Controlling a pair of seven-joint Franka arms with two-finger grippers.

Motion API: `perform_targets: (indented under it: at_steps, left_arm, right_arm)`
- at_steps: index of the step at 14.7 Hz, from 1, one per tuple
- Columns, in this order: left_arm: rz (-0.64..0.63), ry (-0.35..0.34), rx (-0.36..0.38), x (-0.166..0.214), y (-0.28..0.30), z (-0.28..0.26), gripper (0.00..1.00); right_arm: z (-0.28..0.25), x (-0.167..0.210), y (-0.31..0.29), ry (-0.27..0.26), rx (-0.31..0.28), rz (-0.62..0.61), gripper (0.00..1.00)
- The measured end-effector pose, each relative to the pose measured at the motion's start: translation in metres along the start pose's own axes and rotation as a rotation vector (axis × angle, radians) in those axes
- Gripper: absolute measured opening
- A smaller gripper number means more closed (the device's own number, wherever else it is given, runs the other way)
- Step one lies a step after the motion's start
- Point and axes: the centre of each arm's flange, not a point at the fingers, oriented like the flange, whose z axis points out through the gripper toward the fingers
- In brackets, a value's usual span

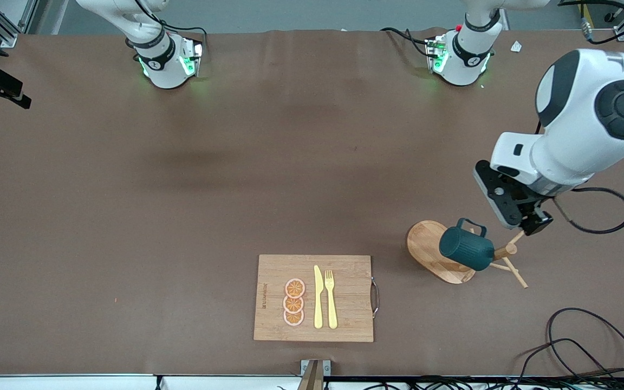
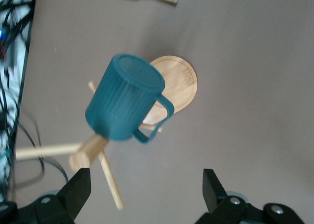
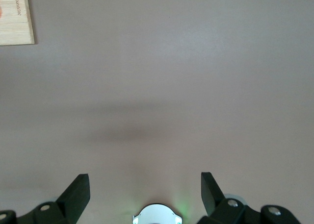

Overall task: Transfer cup from left to right arm and place
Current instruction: 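Move the left gripper down over the teal mug on the stand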

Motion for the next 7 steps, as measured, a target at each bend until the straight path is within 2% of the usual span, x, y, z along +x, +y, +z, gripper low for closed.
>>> perform_targets:
  at_steps: [7]
  left_arm:
    - [0.406,0.029,0.061,0.014,-0.024,0.044,1.00]
  right_arm:
    - [0.000,0.000,0.001,0.000,0.000,-0.017,1.00]
